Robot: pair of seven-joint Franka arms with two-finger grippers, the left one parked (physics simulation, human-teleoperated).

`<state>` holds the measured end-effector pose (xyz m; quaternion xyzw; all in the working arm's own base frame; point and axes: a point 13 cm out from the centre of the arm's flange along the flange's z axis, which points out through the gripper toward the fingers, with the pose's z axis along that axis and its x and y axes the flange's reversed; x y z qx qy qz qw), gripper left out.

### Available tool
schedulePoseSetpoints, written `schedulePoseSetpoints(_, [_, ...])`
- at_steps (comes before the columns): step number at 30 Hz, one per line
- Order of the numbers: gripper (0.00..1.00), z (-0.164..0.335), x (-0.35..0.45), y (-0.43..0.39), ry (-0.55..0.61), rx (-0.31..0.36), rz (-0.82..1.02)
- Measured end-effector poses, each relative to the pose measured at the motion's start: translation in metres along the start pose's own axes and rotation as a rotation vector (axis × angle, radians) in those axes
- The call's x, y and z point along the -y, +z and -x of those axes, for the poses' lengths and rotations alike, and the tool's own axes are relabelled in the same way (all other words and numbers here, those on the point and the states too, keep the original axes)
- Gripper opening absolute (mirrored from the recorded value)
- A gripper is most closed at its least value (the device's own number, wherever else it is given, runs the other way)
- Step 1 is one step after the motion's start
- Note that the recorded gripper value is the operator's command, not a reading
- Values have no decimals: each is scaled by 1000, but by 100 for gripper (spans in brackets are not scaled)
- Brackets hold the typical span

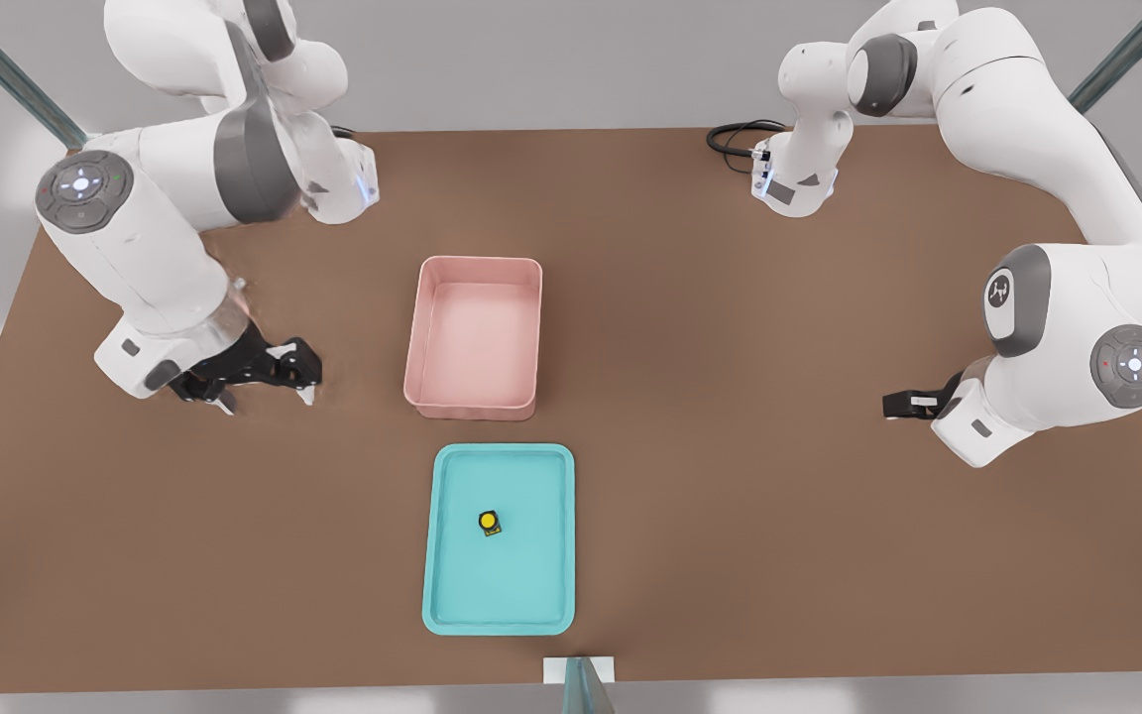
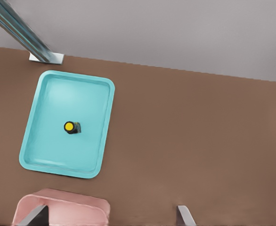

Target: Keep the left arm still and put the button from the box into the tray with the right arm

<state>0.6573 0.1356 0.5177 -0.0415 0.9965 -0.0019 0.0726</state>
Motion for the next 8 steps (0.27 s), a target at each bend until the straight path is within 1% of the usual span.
schedulePoseSetpoints(1, [100,-9,43,1,52,-41,-12])
schedulePoseSetpoints(2, [100,-17,64,3,72,-77,-20])
schedulePoseSetpoints(6, [100,-34,72,16,48,-160,-32])
schedulePoseSetpoints(8, [100,-36,74,20,39,-178,-32])
